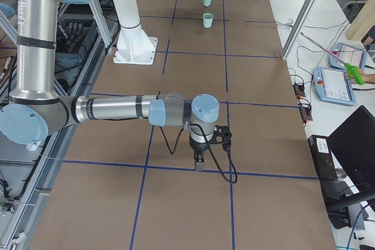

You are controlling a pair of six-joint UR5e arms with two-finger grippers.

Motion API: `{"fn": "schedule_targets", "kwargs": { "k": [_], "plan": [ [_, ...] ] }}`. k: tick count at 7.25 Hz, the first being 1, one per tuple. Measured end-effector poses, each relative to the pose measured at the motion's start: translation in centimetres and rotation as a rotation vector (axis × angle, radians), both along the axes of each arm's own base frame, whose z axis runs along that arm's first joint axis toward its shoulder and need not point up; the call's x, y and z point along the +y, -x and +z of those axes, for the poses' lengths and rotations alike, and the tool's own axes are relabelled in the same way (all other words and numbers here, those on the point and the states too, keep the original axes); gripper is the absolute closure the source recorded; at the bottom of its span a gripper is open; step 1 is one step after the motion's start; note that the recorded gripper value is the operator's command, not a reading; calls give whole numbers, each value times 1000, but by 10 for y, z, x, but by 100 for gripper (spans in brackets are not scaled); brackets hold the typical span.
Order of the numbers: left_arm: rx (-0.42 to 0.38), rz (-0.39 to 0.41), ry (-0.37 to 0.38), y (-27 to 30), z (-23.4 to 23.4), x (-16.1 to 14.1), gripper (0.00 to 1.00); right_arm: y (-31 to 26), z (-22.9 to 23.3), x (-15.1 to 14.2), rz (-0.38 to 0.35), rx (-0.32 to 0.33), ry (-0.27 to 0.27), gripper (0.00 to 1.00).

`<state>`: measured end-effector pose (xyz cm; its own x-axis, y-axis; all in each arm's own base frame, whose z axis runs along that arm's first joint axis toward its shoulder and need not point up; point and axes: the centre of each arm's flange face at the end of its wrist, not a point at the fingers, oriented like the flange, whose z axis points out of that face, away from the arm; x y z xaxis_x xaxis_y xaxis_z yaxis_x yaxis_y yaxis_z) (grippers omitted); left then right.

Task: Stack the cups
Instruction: 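Lower the left gripper onto the pale green cup lying on its side and grasp it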

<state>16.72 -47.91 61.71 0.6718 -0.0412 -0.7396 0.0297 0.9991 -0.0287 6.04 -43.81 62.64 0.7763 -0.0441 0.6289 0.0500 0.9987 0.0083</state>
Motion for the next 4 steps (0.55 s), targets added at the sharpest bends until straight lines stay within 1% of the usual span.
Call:
{"fn": "schedule_targets", "kwargs": {
  "k": [1,3,4],
  "plan": [
    [12,11,2,-4,2,2,100,0,0,0,0,0,0,0],
    [28,16,2,-6,-1,3,100,0,0,0,0,0,-1,0],
    [46,4,22,-7,-8,3,100,0,0,0,0,0,-1,0]
  ]
}}
